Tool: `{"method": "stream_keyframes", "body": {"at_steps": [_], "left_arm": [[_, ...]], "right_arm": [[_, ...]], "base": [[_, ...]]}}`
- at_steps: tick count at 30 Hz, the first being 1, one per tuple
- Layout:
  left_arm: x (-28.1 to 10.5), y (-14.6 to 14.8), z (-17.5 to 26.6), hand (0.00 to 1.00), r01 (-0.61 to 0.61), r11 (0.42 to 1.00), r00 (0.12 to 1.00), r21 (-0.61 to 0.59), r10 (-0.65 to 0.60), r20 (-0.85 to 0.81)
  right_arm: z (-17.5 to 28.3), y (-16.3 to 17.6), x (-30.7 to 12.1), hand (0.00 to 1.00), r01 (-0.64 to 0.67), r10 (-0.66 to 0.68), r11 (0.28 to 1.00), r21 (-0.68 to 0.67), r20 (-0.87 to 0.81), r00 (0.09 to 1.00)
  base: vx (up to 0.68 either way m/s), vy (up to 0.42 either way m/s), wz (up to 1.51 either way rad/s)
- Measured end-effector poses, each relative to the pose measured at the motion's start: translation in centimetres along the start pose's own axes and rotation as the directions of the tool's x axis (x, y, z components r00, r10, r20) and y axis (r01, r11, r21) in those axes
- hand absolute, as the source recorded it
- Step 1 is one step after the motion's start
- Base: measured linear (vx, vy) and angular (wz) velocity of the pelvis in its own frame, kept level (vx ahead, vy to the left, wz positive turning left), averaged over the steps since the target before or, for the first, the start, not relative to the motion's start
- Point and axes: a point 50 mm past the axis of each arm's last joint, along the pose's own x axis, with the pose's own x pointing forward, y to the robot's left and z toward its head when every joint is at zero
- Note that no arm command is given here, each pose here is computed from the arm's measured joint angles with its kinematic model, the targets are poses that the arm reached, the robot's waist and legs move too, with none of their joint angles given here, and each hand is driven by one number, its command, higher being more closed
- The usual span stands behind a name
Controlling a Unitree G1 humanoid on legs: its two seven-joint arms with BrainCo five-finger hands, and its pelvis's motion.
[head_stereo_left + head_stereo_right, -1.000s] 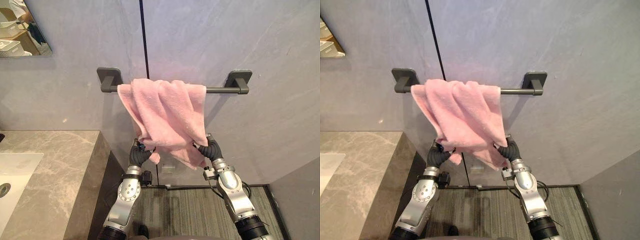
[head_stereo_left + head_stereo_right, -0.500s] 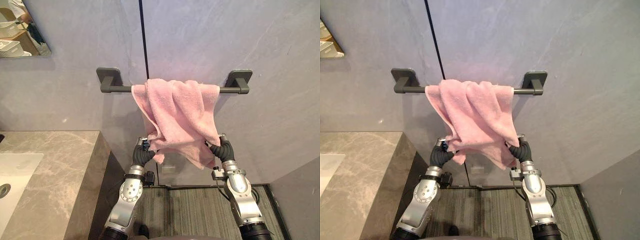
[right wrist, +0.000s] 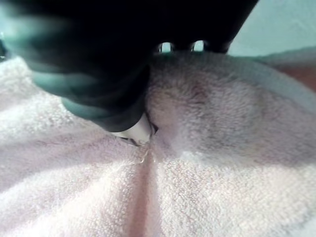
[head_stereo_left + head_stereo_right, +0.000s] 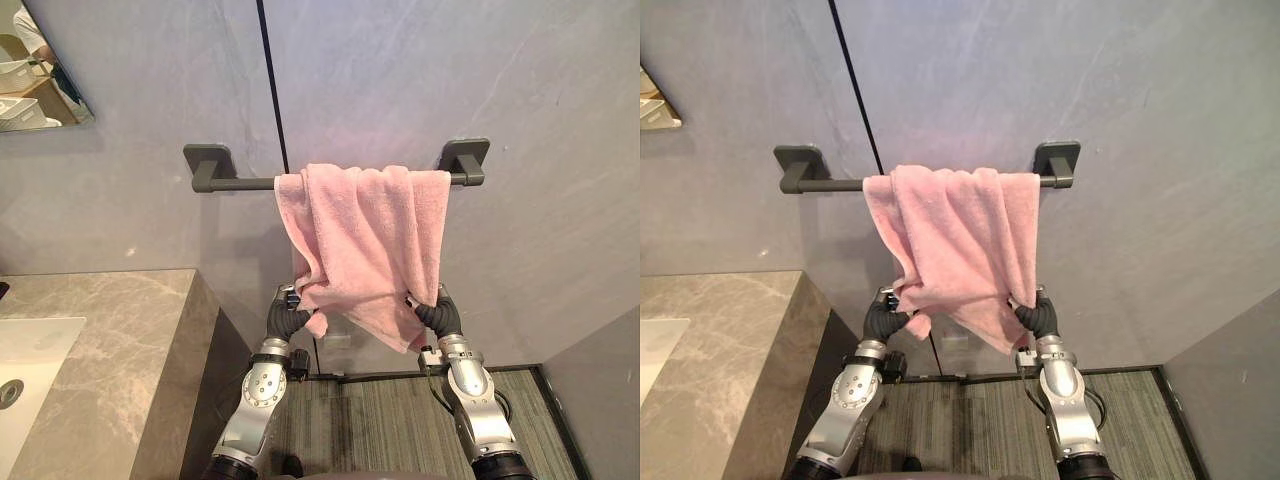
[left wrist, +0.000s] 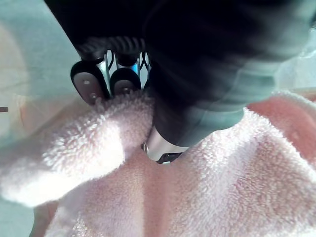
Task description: Organize washtable
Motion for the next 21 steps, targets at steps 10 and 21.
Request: {"method": "stream_keyframes", "body": {"at_steps": [10, 21], "left_arm": [[0.0, 1.7, -1.3, 1.0, -0.083, 0.996, 0.995, -0.033, 0.081, -0.063], [0.0, 2.7, -1.6, 1.0, -0.142, 0.987, 0.987, -0.07, 0.136, -0.083]], "right_arm": [[-0.5, 1.3, 0.6, 1.0, -0.007, 0.008, 0.997, 0.073, -0.017, 1.0], [-0.7, 2.3, 0.9, 1.0, -0.033, 0.036, 0.994, 0.104, -0.026, 0.999]], "base": [[0.0, 0.0, 0.03], [0.0, -0.006, 0.05]]}}
